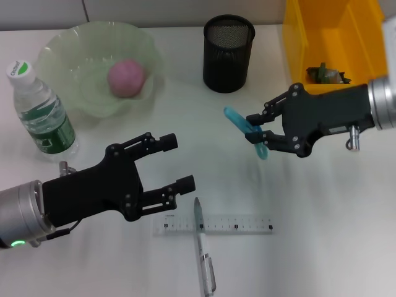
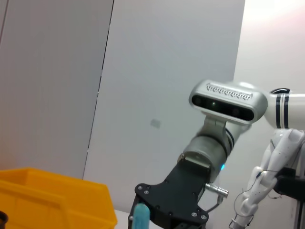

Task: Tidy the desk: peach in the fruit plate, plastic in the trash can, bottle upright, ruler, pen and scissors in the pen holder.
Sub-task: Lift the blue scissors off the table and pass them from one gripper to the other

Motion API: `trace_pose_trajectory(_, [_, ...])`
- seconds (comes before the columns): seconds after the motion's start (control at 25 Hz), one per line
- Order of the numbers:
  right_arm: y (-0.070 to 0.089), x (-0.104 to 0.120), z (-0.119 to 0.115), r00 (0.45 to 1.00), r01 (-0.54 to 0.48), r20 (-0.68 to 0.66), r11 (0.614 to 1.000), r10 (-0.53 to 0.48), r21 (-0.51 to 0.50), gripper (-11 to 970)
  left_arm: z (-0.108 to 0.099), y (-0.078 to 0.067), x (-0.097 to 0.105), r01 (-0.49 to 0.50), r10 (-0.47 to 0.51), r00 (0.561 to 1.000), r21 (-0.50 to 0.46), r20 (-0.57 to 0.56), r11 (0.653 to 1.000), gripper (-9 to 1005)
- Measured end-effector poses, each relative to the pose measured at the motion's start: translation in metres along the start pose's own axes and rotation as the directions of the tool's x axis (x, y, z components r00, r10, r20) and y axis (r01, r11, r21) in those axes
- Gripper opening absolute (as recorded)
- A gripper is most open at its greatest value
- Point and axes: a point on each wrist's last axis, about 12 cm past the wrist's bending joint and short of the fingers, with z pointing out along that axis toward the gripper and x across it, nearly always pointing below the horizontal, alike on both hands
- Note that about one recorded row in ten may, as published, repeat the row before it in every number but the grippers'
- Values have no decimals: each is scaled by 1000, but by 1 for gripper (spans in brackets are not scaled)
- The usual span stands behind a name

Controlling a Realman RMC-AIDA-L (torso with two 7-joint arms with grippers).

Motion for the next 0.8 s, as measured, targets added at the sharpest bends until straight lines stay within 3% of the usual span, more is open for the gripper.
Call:
trace_pose_trajectory(0.12, [8, 18, 1, 991, -102, 94, 994, 99, 28, 219, 1, -1, -1, 4, -4, 1000, 10, 4, 1000, 784])
trace_pose_trajectory(0.48, [29, 35, -1, 938, -200, 299, 978, 175, 54, 219, 1, -2, -1, 21, -21, 999, 7, 32, 1000, 773])
trace_pose_trajectory(0.8, [47, 47, -2, 823, -360, 499, 929, 270, 90, 219, 0, -1, -3, 20, -19, 998, -16, 56, 1000, 763])
